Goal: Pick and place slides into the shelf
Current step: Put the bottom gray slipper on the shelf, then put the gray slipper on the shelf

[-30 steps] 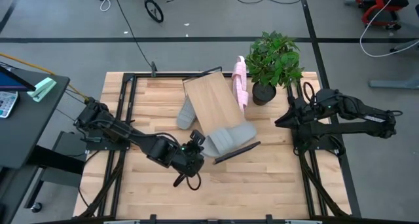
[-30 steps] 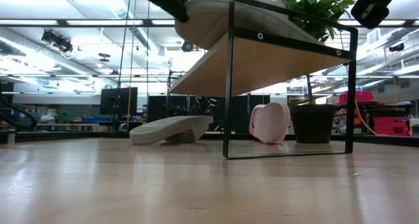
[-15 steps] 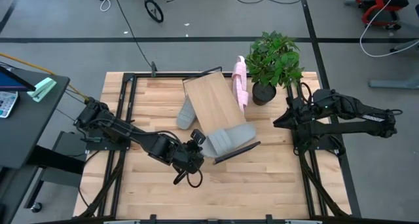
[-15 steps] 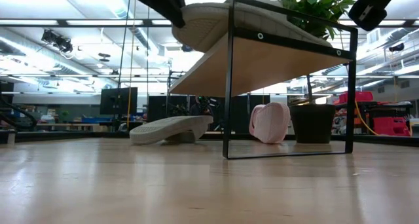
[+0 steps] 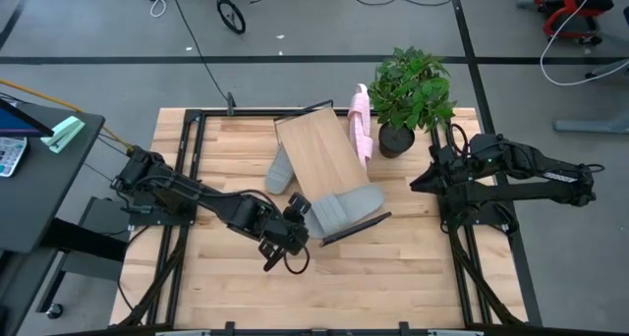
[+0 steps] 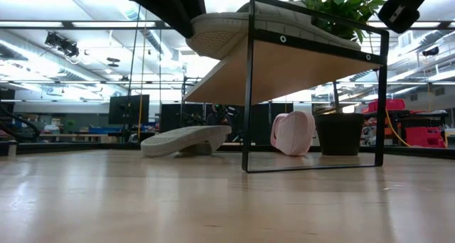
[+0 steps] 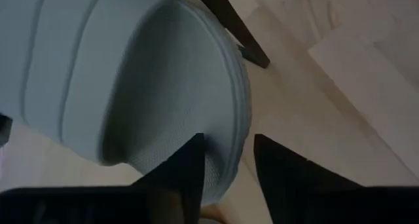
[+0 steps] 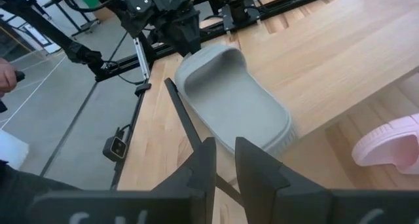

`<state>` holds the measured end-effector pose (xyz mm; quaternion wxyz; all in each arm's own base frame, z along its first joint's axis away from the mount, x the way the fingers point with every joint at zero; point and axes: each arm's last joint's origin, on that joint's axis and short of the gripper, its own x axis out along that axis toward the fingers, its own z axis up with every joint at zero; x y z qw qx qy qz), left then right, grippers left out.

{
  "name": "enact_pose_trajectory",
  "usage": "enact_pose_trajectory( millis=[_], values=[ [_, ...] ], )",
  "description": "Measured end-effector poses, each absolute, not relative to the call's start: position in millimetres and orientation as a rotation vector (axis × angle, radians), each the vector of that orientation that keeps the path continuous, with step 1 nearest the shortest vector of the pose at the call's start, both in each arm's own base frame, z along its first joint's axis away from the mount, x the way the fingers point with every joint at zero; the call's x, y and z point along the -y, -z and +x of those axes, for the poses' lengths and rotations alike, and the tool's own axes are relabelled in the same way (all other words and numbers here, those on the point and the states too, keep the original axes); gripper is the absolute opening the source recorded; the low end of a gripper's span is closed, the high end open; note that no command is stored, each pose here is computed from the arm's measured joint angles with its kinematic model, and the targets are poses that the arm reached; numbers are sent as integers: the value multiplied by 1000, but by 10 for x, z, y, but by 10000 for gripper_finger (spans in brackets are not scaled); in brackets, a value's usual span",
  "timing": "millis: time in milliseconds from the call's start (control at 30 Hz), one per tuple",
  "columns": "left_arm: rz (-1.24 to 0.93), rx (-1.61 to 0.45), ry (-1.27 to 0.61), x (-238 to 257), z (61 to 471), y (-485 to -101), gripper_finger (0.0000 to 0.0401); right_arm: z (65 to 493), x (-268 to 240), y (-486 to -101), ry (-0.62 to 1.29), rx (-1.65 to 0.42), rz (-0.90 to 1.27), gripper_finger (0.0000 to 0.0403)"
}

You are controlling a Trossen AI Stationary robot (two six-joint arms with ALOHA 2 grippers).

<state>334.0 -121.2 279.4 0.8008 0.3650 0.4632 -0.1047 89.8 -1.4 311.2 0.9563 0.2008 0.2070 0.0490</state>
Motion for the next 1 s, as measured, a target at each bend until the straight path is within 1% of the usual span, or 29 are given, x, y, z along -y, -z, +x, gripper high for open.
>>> enact_pose_trajectory(
  millis=[100,233,400,500,600,733,833,933,1000],
  values=[
    [783,-993,225,1211,3341,-2795,160,898,9,-3115,-116,-419,409,66],
    [782,-996,224,1205,3320,-2825,174,898,9,-3115,-116,-420,409,78],
    [781,-997,202,1180,3155,-2988,185,898,9,-3115,-116,-420,409,98],
    [793,-988,126,1129,3010,-3141,184,898,9,-3115,-117,-420,409,107],
    [752,-961,18,1034,2786,-3364,178,898,9,-3115,-116,-419,409,114],
    [576,-865,-169,875,2512,-3654,172,899,13,-3115,-102,-417,406,118],
    [336,-768,-303,732,2346,-3832,174,902,17,-3115,-91,-415,402,119],
    [102,-731,-438,579,2235,-3893,176,913,21,-3114,-83,-415,379,119],
    [13,-744,-509,505,2196,-3876,176,927,26,-3109,-73,-419,370,119]
  ],
)
